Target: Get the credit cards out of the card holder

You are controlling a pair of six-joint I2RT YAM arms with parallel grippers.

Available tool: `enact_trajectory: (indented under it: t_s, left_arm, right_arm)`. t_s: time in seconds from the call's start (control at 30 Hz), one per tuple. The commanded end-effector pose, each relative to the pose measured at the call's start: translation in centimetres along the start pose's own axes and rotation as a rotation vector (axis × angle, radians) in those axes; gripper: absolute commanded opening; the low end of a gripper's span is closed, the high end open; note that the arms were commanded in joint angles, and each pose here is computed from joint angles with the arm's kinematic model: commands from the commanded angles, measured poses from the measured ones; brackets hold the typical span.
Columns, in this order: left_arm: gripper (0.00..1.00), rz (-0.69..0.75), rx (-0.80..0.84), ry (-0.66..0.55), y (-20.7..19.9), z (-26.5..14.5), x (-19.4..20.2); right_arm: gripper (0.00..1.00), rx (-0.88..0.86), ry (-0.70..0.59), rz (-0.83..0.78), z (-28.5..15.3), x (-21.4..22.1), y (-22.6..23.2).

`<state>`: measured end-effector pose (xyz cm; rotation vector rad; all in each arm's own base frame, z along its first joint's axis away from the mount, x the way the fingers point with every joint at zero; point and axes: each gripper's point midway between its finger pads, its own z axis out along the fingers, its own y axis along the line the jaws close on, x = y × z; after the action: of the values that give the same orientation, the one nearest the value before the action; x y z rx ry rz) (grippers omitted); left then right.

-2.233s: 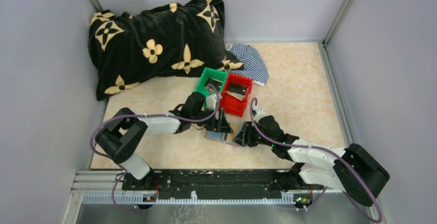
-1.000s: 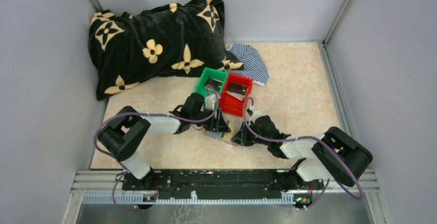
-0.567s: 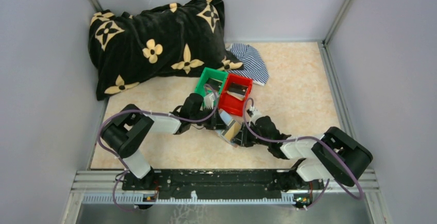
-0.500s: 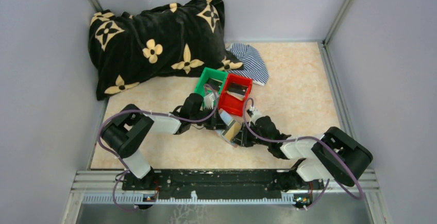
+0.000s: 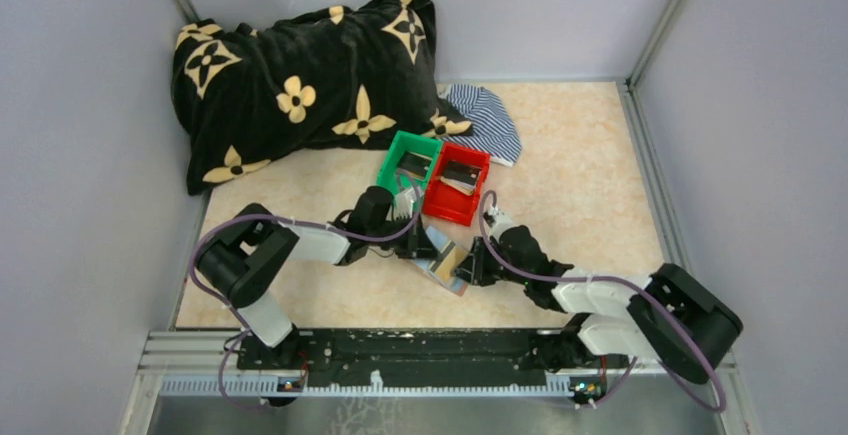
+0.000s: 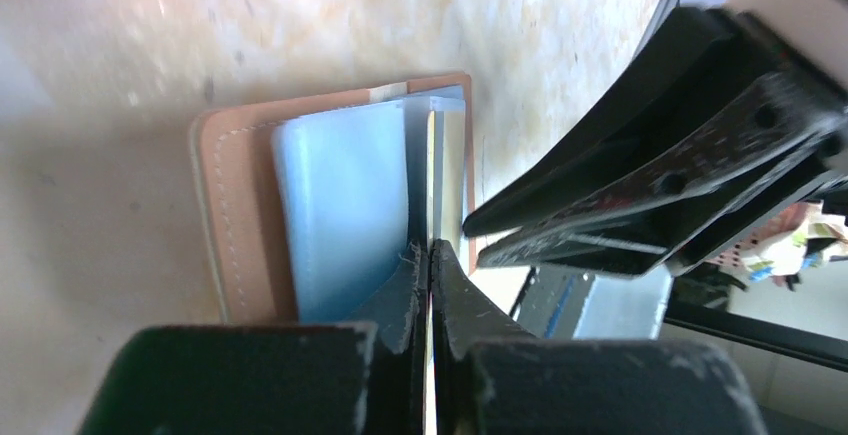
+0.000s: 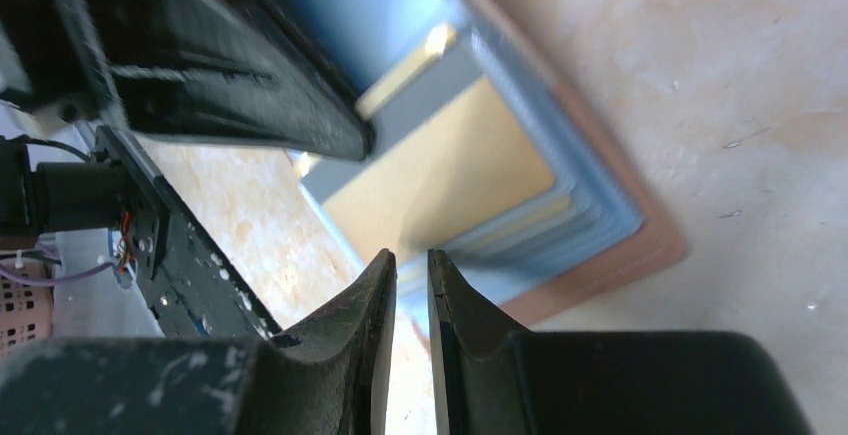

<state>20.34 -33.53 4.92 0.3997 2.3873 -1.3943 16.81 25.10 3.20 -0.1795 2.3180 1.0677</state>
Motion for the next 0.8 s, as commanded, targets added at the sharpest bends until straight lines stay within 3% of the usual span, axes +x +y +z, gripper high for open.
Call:
enact_trajectory:
  t_s: [0.0,0.3,0.53,0.77]
  left_arm:
    - [0.0,-0.067,0.054,0.052,-0.8,-0.6,2.0]
    - [0.0,-0.162,0.052,-0.01,-0.2,-0.8,2.6]
    - [0.0,-0.186,0.046,-0.004,0.5,-0.4,3.2]
    - [0.0,-0.209,0.075,-0.005,0.7,0.1,3.5]
  right_arm:
    - [0.19,-0.008,-0.081,-0.063,-0.8,-2.9,1.7]
    - [0.19,0.045,-0.1,-0.082,-0.8,-3.7,1.1]
    - [0.19,-0.029,-0.041,-0.062,0.4,-2.6,2.2]
    - [0.17,-0.065,-0.063,-0.078,-0.5,-3.2,3.8]
